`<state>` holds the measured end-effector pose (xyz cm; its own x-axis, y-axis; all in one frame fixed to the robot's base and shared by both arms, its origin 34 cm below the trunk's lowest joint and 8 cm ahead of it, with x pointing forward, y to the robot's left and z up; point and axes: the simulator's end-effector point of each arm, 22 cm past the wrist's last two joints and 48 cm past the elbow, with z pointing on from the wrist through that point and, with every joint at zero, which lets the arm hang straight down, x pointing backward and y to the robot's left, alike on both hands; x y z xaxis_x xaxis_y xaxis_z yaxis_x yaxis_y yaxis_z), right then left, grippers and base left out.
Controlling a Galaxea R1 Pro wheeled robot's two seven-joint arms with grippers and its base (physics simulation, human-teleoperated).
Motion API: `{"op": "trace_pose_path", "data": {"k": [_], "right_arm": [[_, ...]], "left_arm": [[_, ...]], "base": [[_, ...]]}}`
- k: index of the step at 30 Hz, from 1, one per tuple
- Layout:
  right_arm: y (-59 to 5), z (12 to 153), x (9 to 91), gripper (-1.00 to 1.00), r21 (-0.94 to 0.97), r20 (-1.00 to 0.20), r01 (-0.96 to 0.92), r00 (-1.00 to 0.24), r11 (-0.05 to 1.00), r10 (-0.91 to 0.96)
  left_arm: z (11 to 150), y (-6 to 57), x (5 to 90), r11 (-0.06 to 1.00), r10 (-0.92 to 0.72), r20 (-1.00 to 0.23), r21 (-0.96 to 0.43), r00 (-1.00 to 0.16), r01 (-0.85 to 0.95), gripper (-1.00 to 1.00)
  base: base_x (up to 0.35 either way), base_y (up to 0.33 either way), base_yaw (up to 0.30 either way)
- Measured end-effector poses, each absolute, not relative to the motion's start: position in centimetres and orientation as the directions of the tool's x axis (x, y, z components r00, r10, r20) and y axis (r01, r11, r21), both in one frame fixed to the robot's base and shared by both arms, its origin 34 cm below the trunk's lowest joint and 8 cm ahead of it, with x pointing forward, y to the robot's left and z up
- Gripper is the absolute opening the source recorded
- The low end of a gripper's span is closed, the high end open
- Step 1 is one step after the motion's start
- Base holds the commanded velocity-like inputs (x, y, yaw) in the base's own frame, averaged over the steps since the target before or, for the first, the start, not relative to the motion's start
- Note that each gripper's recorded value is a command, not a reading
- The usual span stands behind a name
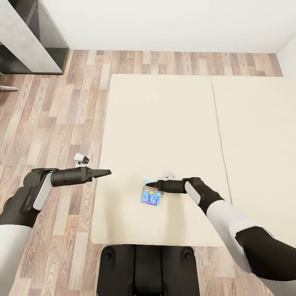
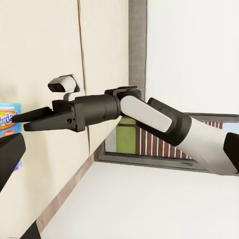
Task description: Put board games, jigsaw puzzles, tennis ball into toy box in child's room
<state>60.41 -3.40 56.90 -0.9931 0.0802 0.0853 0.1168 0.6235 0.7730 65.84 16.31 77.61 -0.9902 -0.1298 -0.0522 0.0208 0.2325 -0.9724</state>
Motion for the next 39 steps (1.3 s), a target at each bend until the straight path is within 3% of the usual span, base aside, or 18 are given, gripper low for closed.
{"op": "trace_pose_path", "data": {"k": [39], "right_arm": [[-3.55, 56.88, 60.43, 1.00, 0.772, 0.087, 0.119, -0.993, 0.624, 0.082]], "left_arm": [[77.65, 16.35, 65.88, 0.231, -0.131, -0.053, -0.973, -0.990, 0.021, 1.00]], "base": [[0.000, 0.068, 0.000]]}}
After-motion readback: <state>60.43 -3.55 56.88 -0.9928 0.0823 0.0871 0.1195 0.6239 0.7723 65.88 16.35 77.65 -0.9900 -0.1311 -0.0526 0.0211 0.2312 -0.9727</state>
